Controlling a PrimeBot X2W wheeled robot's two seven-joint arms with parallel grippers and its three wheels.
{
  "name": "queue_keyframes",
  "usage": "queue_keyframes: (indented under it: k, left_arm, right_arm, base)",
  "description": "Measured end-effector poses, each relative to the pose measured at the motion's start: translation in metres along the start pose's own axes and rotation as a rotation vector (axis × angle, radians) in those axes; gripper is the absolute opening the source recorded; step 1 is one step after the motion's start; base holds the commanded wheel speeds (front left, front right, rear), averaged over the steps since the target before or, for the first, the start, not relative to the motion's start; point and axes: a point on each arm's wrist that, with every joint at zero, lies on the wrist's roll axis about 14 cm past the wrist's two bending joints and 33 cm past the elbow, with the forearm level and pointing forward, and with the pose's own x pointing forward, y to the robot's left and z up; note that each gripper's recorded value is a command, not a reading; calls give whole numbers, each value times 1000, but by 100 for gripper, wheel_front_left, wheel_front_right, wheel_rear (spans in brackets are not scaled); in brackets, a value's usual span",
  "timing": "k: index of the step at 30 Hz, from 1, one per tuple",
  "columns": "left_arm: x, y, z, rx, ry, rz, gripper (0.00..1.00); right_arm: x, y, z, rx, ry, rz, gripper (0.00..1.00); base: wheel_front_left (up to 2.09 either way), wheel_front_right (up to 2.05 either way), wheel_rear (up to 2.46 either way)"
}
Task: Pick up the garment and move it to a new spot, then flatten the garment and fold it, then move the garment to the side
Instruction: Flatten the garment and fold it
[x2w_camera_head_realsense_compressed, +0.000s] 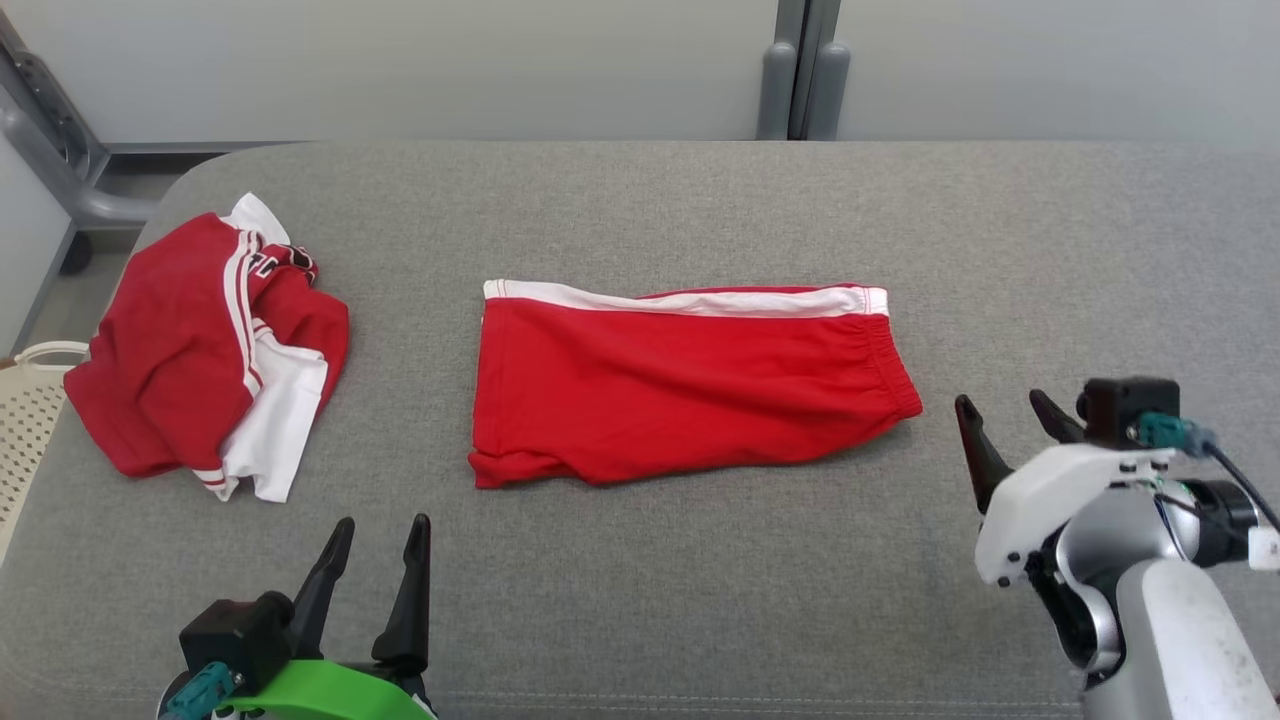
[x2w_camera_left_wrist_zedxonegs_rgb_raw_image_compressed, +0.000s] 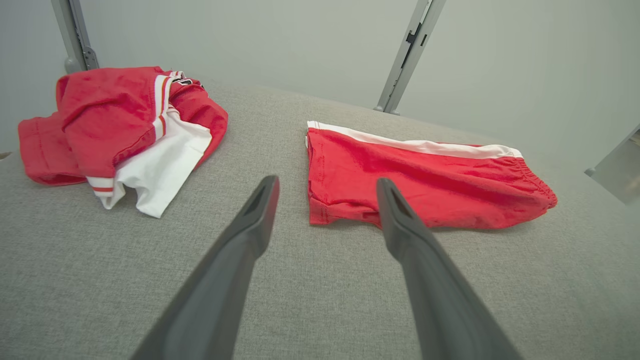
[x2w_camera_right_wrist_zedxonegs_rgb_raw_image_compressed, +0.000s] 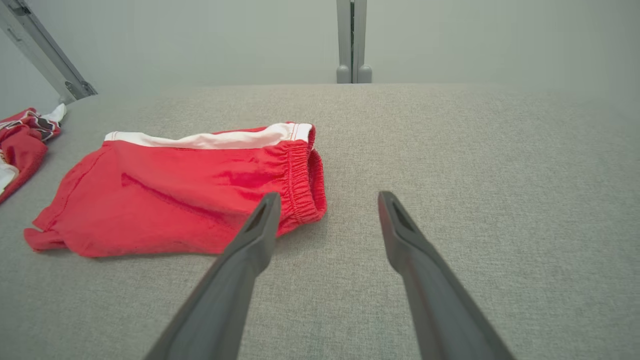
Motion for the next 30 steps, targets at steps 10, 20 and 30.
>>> queue_keyframes:
  k: [10, 20, 30]
  left_arm:
    - [8, 1, -10, -12, 32, 6, 100]
    - [15, 10, -17, -21, 53, 33, 100]
    - [18, 20, -24, -26, 73, 63, 100]
  right_arm:
    - [33, -7, -14, -81, 341, -33, 100]
    - [69, -12, -11, -61, 442, -50, 100]
    - [93, -3, -37, -38, 527, -22, 100]
  base:
    - [0, 0, 0]
    - [0, 0, 0]
    - [0, 0, 0]
